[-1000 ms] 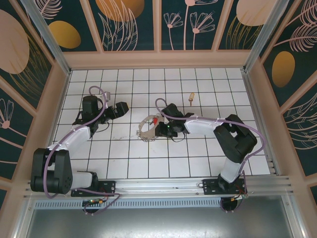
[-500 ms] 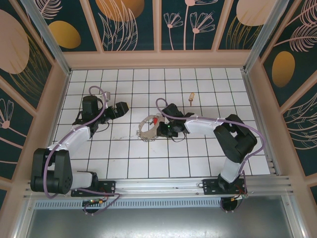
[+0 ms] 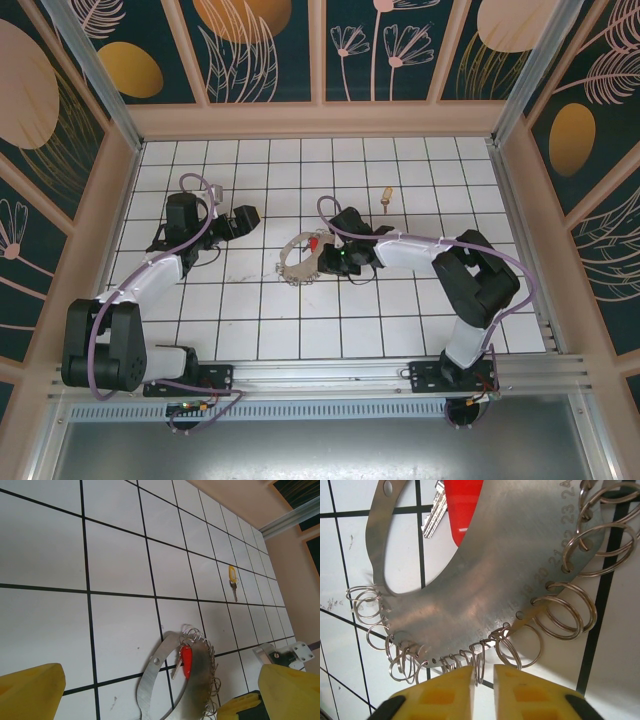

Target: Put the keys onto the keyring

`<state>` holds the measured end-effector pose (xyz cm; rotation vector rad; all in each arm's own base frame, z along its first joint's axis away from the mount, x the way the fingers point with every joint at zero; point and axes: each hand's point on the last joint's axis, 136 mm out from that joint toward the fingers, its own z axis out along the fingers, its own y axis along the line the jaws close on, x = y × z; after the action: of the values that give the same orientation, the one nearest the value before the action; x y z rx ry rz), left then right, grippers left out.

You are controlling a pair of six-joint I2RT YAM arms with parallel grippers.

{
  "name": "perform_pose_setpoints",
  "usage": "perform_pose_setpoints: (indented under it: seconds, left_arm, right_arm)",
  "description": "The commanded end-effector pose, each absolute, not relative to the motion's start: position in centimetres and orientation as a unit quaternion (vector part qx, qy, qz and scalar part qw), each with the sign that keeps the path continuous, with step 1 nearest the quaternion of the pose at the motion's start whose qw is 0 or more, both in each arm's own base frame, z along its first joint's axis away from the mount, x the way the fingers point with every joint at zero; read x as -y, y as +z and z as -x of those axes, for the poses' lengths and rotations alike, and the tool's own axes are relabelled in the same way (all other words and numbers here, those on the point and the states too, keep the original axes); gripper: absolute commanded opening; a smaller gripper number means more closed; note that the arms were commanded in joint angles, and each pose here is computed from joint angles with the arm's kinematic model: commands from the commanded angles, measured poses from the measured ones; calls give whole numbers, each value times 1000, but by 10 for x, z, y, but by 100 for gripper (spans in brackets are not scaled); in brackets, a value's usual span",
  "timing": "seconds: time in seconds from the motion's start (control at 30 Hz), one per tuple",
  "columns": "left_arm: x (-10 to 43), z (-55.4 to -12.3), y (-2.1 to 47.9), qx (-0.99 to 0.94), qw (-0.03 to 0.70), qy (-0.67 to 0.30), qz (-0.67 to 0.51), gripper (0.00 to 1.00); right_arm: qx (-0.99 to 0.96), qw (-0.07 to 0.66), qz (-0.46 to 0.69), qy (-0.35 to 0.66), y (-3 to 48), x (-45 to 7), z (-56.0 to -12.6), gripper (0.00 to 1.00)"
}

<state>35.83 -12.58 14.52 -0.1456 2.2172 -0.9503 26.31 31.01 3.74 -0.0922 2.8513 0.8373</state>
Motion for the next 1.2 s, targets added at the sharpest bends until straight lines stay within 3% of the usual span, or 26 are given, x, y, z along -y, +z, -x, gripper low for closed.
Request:
perform_pose_setpoints:
  seconds: [0.0, 0.47, 0.97, 1.07, 1.17]
  left_arm:
    - [129, -358, 153, -852, 368, -370, 43, 99]
    - [129, -359, 151, -853, 365, -370, 43, 99]
    - [129, -358, 156, -849, 372, -373, 41, 99]
    - [130, -358, 167, -838, 392, -379, 33, 99]
    - [134, -353, 187, -815, 421, -398, 16, 99]
  right_arm:
    - [-955, 79, 34, 285, 35, -314, -265, 22]
    - [-957, 71, 34, 279, 29, -315, -266, 14]
    - [-954, 74, 55, 287, 25, -322, -269, 14]
    - [-951, 81, 59, 292, 30, -323, -270, 0]
    - [-948, 103, 62, 294, 40, -322, -274, 0]
